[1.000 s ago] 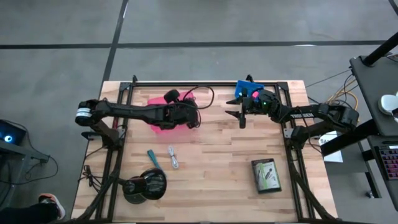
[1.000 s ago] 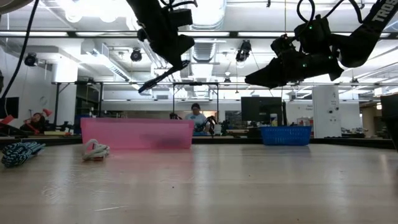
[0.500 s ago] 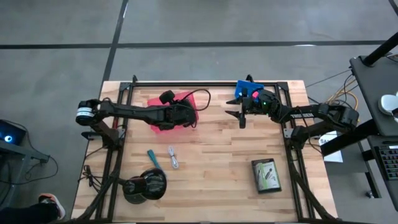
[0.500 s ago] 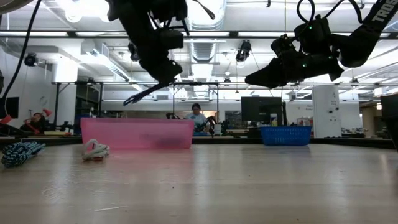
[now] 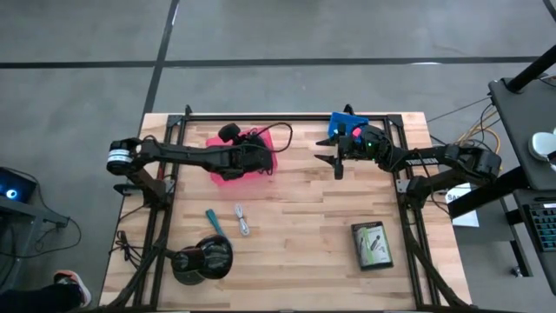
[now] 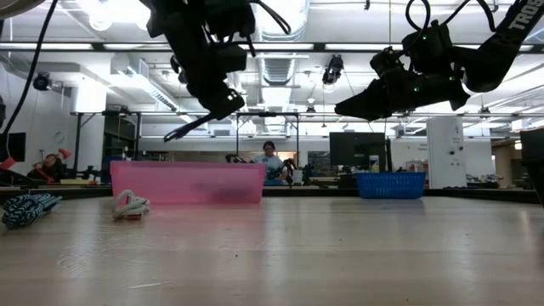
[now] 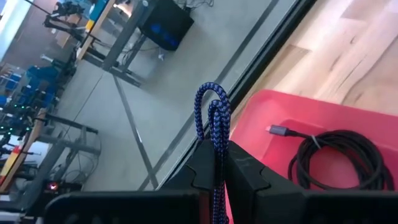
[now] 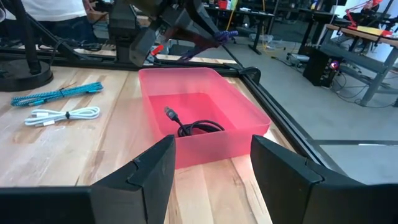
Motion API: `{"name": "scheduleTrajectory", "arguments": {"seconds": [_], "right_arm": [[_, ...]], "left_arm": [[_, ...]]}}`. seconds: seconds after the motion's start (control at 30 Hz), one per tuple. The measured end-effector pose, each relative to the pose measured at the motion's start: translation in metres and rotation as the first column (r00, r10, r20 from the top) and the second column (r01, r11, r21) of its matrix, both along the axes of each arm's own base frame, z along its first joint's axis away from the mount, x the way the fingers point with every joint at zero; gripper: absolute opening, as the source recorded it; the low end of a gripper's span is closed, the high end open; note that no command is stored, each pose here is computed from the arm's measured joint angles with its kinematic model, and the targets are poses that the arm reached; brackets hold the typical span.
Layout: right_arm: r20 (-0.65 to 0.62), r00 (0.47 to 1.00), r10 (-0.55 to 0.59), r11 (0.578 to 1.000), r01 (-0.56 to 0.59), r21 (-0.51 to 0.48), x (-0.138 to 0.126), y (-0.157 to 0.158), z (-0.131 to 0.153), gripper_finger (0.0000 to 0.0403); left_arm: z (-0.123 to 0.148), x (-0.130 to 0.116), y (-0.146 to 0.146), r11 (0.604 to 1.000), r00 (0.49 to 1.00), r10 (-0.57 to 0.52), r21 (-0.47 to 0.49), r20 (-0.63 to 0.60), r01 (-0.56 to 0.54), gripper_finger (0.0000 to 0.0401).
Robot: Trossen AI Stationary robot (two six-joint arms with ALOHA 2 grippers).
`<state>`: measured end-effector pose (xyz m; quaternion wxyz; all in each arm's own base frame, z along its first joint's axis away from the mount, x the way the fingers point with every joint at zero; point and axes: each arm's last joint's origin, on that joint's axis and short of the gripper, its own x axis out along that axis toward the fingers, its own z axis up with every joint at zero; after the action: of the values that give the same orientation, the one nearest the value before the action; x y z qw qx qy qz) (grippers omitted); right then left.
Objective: Pick and place items into bin
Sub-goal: Put the violet cable wire into the pink bin, then put the white cable wire into the pink bin
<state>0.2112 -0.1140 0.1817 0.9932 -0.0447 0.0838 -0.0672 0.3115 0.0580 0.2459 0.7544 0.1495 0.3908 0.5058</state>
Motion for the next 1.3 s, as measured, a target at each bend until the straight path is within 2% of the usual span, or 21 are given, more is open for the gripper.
{"name": "scheduleTrajectory", "arguments": {"seconds": [0.33, 0.7, 0.87, 1.3], "right_arm": [[0.000, 1.000, 0.000, 1.000, 0.000, 0.000, 0.000, 0.000, 0.000, 0.0196], [0.000, 1.000, 0.000, 1.000, 0.000, 0.000, 0.000, 0.000, 0.000, 0.0196], [0.000, 1.000, 0.000, 1.000, 0.000, 0.000, 0.000, 0.000, 0.000, 0.0196], [0.000, 1.000, 0.000, 1.000, 0.000, 0.000, 0.000, 0.000, 0.000, 0.0196]], "left_arm": [[-0.020, -0.010, 0.004, 1.000, 0.998, 0.018, -0.004, -0.064, -0.019, 0.0014], [-0.024, -0.012, 0.004, 1.000, 0.997, 0.020, -0.005, -0.073, -0.020, 0.0114], [-0.024, -0.012, 0.004, 1.000, 0.997, 0.019, -0.004, -0.073, -0.020, 0.0143], [-0.020, -0.009, 0.003, 1.000, 0.999, 0.005, -0.015, -0.036, -0.005, 0.0151]]}}
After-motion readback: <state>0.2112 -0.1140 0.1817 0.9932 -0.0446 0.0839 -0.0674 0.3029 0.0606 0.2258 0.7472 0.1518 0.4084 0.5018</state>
